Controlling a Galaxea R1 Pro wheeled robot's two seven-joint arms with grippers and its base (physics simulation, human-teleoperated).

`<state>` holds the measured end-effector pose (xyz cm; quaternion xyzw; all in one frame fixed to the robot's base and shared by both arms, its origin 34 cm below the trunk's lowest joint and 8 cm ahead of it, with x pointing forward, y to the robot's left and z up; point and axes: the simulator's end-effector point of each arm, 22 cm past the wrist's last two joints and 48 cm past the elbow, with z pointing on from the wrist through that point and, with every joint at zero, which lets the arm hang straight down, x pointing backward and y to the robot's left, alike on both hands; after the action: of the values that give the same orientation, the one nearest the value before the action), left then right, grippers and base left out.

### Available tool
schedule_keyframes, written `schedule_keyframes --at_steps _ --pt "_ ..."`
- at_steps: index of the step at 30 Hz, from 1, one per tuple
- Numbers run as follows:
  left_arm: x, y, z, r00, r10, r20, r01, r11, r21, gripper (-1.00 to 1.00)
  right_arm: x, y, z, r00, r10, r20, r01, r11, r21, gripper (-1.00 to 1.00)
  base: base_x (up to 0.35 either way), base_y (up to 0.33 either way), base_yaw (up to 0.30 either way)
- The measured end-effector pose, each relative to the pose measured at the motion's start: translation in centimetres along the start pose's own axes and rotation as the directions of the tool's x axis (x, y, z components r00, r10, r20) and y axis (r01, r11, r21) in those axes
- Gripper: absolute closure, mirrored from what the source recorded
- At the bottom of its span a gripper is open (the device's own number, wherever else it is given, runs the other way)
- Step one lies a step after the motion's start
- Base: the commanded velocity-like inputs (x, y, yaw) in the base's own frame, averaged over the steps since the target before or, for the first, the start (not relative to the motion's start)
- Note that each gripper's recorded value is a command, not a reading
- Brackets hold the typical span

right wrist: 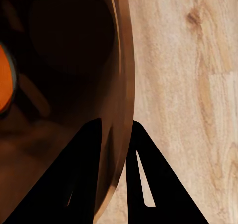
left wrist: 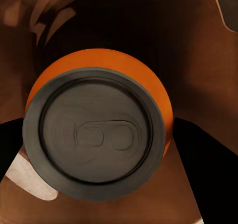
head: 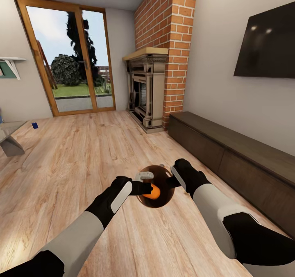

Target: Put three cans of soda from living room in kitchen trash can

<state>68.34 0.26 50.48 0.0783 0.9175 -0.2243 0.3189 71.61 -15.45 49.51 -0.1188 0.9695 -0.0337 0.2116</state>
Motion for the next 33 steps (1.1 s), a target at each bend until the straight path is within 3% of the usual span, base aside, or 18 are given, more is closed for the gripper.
schedule_keyframes --at_steps 7,8,33 --pt "-0.03 0.01 0.01 1.000 -0.001 0.002 0.001 1.000 0.000 1.00 -0.01 0.08 -0.01 1.000 0.001 0.000 -0.001 1.000 -0.002 1.00 0.000 0.000 0.000" --pt "-0.04 0.01 0.01 1.000 -0.001 0.002 0.001 1.000 0.000 -1.00 0.01 0.07 0.01 1.000 0.000 0.000 0.000 1.000 -0.001 1.00 0.000 0.000 0.000" --pt "-0.05 0.09 0.00 1.000 -0.001 0.003 0.001 1.000 0.001 -1.00 0.41 0.16 0.25 1.000 0.000 -0.007 0.000 1.000 -0.003 1.00 0.000 0.000 0.000"
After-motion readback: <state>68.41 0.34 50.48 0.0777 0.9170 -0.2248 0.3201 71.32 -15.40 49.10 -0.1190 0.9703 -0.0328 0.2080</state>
